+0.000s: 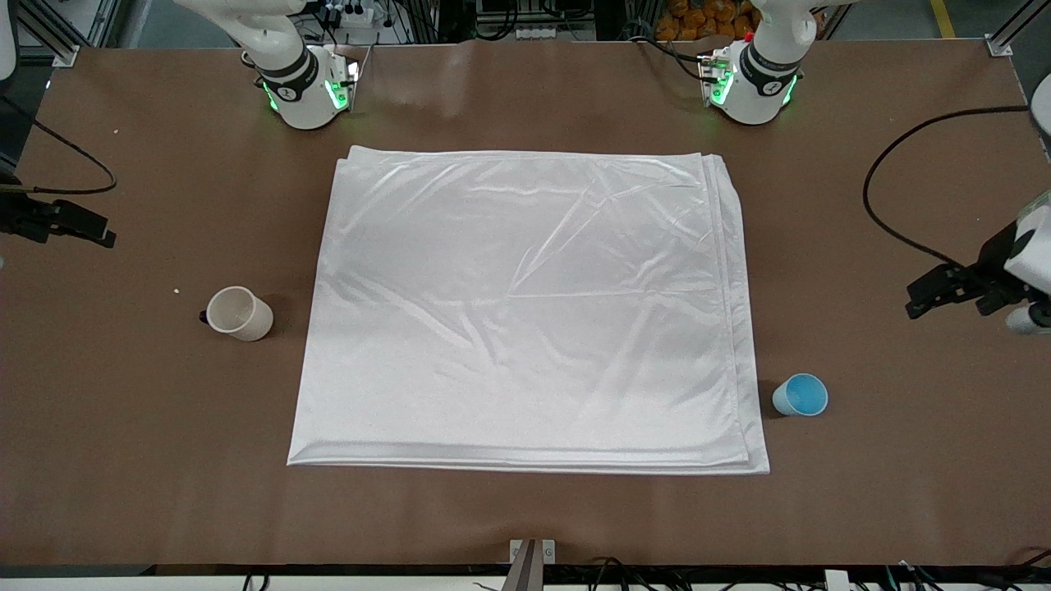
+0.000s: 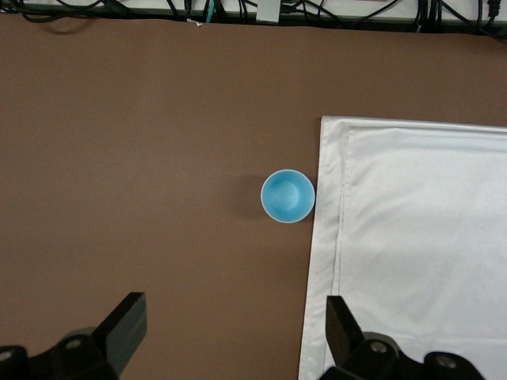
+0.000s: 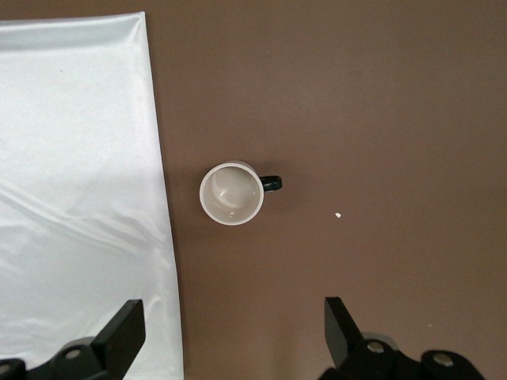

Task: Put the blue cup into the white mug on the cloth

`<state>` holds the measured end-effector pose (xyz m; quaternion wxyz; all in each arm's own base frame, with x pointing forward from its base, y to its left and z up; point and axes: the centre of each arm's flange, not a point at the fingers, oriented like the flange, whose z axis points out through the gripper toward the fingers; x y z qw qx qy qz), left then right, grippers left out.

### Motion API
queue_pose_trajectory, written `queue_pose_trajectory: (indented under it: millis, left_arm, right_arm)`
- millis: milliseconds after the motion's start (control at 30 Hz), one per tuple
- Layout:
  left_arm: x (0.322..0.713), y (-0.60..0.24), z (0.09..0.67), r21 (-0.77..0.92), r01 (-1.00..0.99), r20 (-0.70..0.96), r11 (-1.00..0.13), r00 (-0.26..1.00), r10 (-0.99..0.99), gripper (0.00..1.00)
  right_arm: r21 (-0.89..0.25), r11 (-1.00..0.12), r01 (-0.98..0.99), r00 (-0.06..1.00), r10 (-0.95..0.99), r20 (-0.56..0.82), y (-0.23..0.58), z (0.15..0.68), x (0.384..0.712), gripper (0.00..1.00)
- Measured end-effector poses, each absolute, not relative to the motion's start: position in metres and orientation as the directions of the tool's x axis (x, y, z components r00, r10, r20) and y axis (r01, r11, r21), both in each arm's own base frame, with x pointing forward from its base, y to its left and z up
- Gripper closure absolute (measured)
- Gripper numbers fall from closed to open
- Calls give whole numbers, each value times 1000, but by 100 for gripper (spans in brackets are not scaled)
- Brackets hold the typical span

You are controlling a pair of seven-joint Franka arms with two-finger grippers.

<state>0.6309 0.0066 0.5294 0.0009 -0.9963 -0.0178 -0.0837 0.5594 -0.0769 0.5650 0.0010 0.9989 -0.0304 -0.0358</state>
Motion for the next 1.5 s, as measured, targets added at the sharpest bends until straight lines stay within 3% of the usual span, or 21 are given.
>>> queue_pose_trajectory:
  millis: [533, 833, 1500]
  left_arm:
    - [665, 16, 386, -36, 11, 68, -999, 998, 9, 0]
    - [680, 31, 311, -17, 29, 72, -999, 997, 28, 0]
    - [686, 18, 255, 0, 12, 56, -1000, 998, 12, 0]
  right_arm:
    - [-34, -949, 315, 943, 317, -99, -56, 487, 557, 2]
    - [-38, -806, 591, 804, 592, -54, -73, 433, 551, 0]
    - [-101, -462, 881, 460, 887, -50, -112, 338, 560, 0]
